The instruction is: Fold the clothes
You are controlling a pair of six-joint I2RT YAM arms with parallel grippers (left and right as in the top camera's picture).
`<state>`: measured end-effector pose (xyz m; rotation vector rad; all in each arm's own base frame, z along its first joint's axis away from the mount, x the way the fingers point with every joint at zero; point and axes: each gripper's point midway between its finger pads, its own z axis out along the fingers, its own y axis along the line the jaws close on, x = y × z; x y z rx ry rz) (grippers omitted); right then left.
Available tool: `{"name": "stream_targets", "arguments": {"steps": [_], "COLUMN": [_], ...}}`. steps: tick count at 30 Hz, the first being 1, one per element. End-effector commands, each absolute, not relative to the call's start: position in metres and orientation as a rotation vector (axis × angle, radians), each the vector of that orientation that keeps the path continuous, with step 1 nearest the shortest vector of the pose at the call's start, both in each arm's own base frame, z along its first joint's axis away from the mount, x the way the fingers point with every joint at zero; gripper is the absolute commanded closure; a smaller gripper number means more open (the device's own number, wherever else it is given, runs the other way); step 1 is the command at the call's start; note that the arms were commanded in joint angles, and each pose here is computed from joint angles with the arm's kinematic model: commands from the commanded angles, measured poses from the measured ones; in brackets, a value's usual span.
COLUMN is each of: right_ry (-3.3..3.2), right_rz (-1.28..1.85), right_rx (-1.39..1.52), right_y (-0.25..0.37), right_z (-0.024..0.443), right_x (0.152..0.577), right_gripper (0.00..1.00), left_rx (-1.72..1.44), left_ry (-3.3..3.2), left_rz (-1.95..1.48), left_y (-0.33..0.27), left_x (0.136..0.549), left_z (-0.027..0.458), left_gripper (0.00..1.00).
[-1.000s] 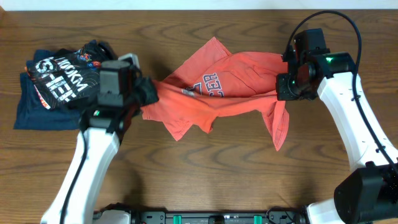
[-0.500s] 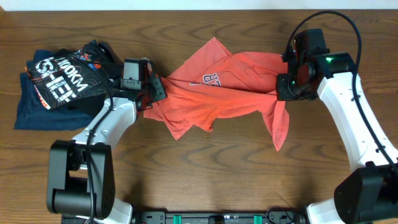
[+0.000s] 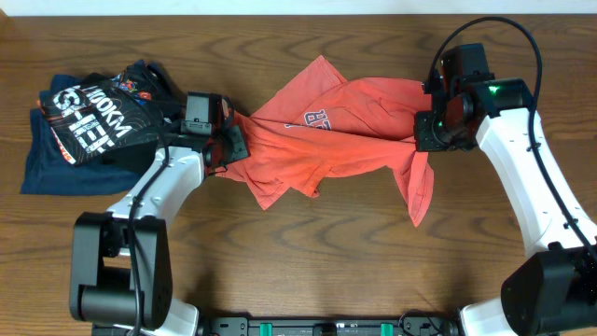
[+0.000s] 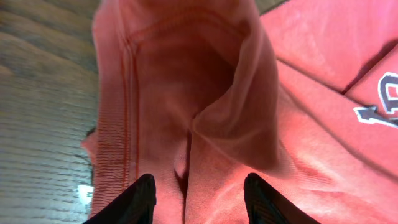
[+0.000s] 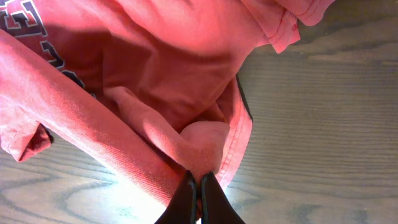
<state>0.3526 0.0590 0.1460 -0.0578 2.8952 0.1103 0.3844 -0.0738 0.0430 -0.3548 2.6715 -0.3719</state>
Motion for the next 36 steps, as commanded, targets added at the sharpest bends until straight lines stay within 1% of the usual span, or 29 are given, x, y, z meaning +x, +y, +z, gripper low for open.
{"name": "stream_targets", "arguments": {"steps": [1,6,9,14,16,21,24,25,28,31,34,36], "right_ry": [2.895,2.896,2.896,2.9,2.9,2.899,2.899,2.899,2.899,2.899,2.899,2.899], "right_rz": [0.087,0.087,0.087,0.086,0.086,0.086,0.086,0.086,0.086,0.086,0.085,0.085], "right_rx": [-0.06,-0.06,-0.06,-0.06,-0.06,-0.06,-0.06,-0.06,-0.06,-0.06,-0.059,-0.059], "right_y": [0.054,0.054,0.054,0.054,0.054,0.054,0.054,0.054,0.054,0.054,0.054,0.054], "right_z": [0.146,0.146,0.146,0.146,0.146,0.146,0.146,0.146,0.146,0.146,0.146,0.146], "right_x": [0.354,0.354,0.354,0.353,0.353,0.353,0.353,0.353,0.353,0.354,0.354,0.354], "right_gripper": [0.99,0.99,0.99,0.99,0.99,0.98,0.98,0.98,0.98,0.98,0.99,0.98], "left_rx": [-0.338,-0.345,-0.329,-0.292,-0.282,-0.282,-0.279,-0.275,-0.25,-0.23,-0.237,-0.238], "left_ry": [2.714,2.743,2.74,2.717,2.709,2.705,2.695,2.69,2.661,2.618,2.602,2.604], "left_rz": [-0.385,-0.381,-0.447,-0.569,-0.596,-0.596,-0.599,-0.607,-0.668,-0.76,-0.764,-0.764], "left_y": [-0.075,-0.076,-0.084,-0.1,-0.103,-0.103,-0.103,-0.104,-0.112,-0.122,-0.123,-0.123], "left_x": [0.378,0.377,0.381,0.385,0.386,0.387,0.389,0.39,0.394,0.4,0.403,0.403], "left_z": [0.027,0.013,0.007,0.01,0.012,0.013,0.015,0.016,0.021,0.03,0.032,0.032], "left_gripper": [0.53,0.54,0.55,0.55,0.58,0.59,0.64,0.67,0.71,0.71,0.69,0.62]}}
